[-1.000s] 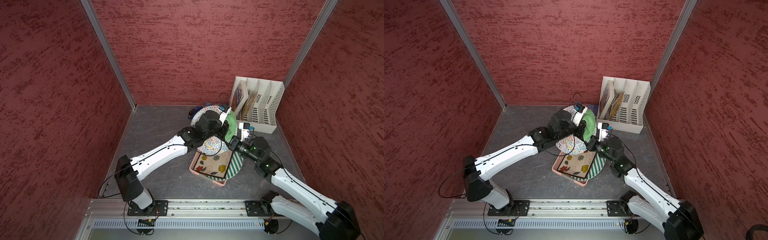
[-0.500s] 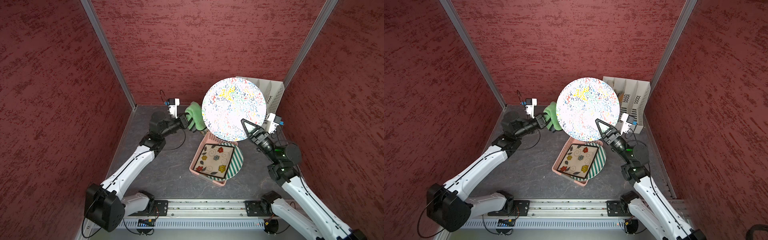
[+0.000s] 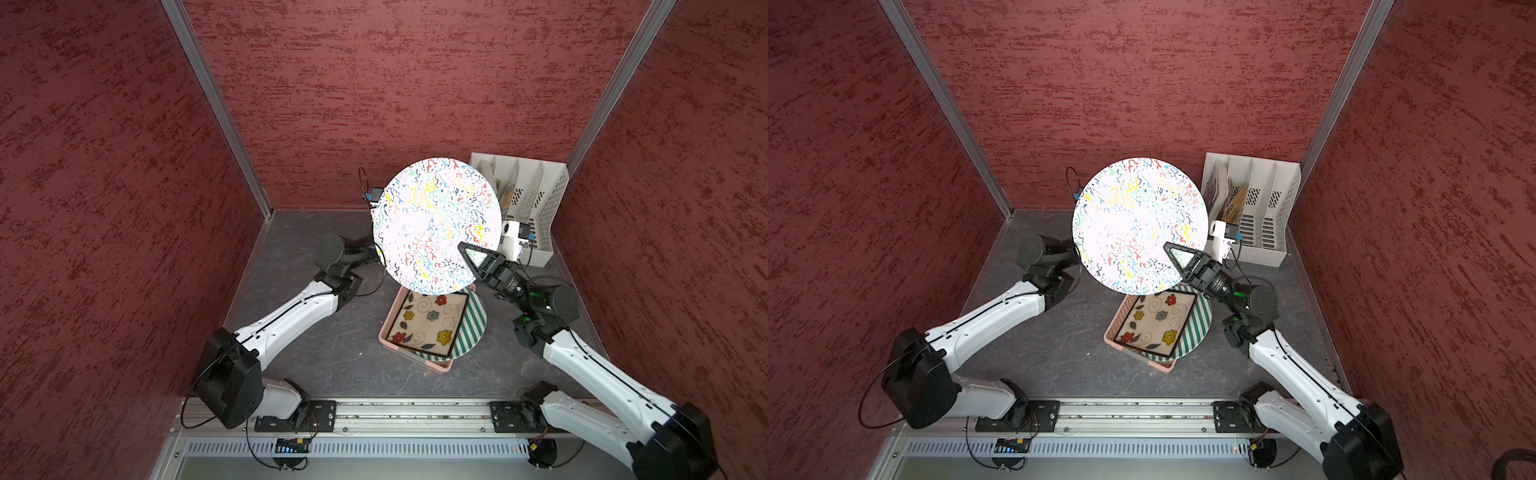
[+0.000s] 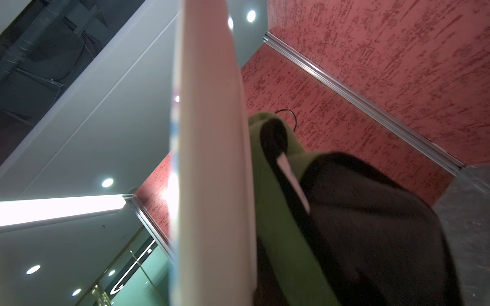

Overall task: Wipe the wet plate dry
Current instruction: Wipe the plate with towel, then place the plate at the center of the board.

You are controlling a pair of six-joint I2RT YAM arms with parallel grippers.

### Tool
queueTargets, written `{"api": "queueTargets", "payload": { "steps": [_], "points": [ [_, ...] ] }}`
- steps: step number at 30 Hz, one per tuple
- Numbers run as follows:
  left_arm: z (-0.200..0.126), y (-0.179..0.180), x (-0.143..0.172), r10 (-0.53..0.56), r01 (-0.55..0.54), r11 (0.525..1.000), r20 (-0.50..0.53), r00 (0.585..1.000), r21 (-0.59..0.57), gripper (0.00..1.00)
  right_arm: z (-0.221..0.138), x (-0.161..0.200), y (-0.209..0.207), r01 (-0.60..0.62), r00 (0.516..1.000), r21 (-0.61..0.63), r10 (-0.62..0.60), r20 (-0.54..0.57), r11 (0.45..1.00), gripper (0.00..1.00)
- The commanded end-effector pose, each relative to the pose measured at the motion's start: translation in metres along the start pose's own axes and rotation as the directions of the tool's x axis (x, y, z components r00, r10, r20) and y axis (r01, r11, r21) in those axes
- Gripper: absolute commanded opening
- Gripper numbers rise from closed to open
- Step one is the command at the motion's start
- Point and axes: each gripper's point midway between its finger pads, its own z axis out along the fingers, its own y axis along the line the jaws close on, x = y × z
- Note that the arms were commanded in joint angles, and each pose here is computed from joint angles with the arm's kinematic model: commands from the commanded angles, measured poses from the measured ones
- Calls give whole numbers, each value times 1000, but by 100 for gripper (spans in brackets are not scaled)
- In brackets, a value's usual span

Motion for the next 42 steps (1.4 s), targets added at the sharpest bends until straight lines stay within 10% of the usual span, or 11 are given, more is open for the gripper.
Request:
{"api": "queueTargets", "payload": {
  "steps": [1,5,12,15,27,40,42],
  "points": [
    [-6,-22,18,61,-59,995,-21,998,83,0,-6,-56,-9,21,977,77,-37,209,997,0],
    [-56,12,3,82,-73,992,87,993,-102,0,-67,-100,-46,2,898,412,-183,399,911,0],
    [-120,55,4,322,-242,739,15,946,-629,0,-208,-109,-58,45,703,937,-677,217,347,0],
    [-132,60,1,355,-263,689,-2,935,-675,0,-238,-106,-77,13,704,977,-696,143,214,0],
    [-143,82,16,299,-237,665,-38,953,-708,0,-289,-66,-181,-125,862,981,-474,181,147,0],
    [-144,86,18,279,-221,667,-37,960,-711,0,-370,-1,-259,-355,880,935,-344,327,-21,0],
    [-150,92,19,279,-217,639,-41,960,-738,0,-380,7,-261,-378,880,923,-336,337,-64,24]
  ]
}}
